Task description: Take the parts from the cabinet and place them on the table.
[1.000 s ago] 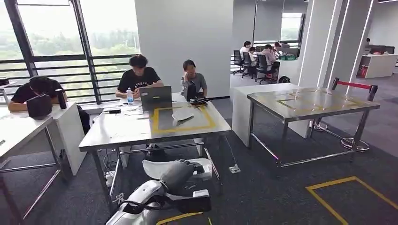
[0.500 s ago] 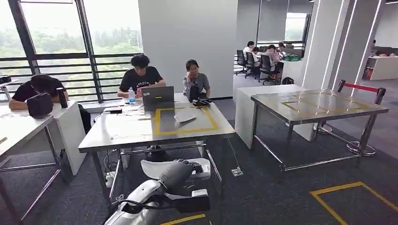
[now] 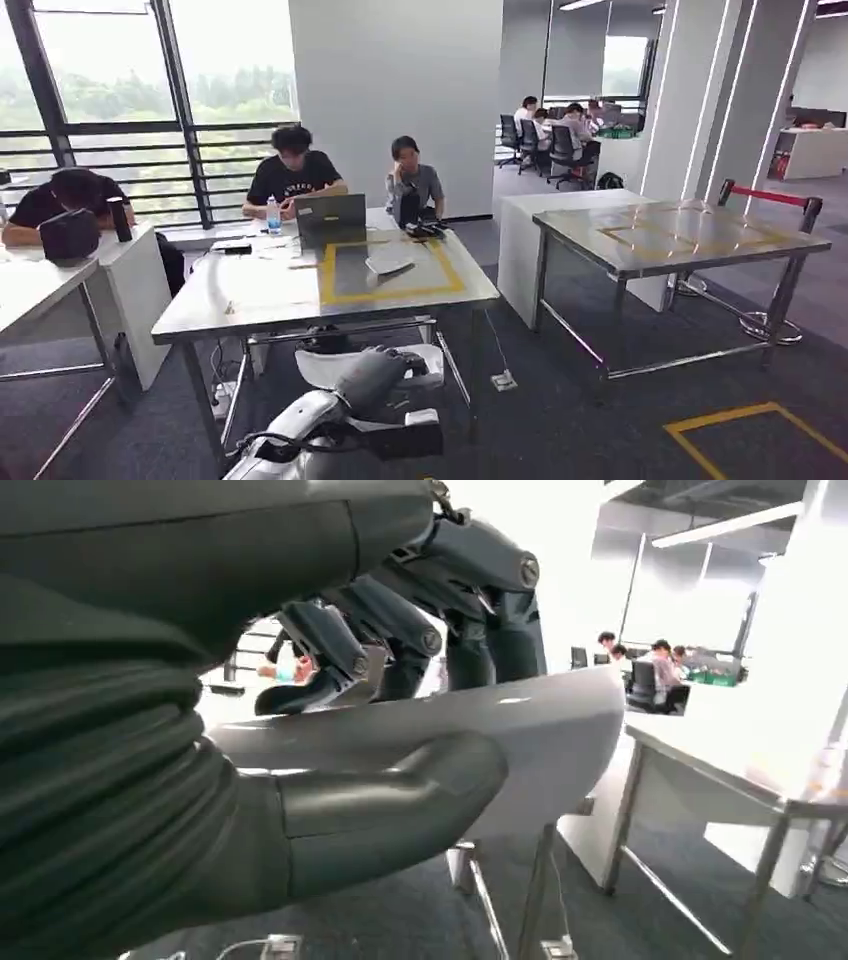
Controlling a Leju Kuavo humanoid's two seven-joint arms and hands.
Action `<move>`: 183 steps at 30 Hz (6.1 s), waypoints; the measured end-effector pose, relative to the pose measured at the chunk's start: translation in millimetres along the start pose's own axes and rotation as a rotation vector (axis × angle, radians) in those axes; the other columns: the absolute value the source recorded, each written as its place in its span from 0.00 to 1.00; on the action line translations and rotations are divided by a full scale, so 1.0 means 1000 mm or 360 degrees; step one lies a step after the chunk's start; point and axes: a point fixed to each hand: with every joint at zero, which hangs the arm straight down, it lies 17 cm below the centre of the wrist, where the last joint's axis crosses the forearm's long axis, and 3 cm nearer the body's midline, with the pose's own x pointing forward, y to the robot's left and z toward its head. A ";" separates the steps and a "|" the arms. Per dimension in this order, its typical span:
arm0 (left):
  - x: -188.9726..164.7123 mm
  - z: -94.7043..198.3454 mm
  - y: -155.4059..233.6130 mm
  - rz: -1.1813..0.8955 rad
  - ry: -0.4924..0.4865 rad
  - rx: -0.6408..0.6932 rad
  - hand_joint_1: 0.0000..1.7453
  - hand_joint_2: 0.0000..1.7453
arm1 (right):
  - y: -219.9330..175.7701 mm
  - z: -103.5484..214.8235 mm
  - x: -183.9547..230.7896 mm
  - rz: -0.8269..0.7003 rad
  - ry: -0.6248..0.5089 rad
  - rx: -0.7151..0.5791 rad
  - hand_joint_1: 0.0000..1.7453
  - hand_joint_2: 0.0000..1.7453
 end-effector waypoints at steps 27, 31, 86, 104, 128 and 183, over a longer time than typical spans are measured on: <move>-0.015 0.007 -0.002 -0.0007 0.0046 -0.0004 0.98 1.00 | -0.004 0.000 -0.001 0.0017 -0.0001 -0.0017 0.00 0.00; -0.017 0.007 0.000 -0.0023 0.0064 -0.0008 0.98 1.00 | -0.005 -0.001 0.003 0.0017 -0.0010 -0.0017 0.00 0.00; -0.066 0.022 -0.011 -0.0286 0.0354 -0.0099 0.98 1.00 | -0.002 0.000 -0.001 0.0016 -0.0016 -0.0017 0.00 0.00; -0.094 0.037 -0.015 -0.0333 0.0467 -0.0148 0.98 1.00 | -0.003 0.000 -0.001 0.0020 -0.0014 -0.0018 0.00 0.00; -0.165 0.090 -0.026 -0.0376 0.0707 -0.0263 0.98 1.00 | -0.001 0.000 0.003 0.0013 -0.0018 -0.0017 0.00 0.00; -0.234 0.165 -0.049 -0.0371 0.1002 -0.0414 0.98 1.00 | 0.004 0.001 -0.002 -0.0029 0.0006 -0.0012 0.00 0.00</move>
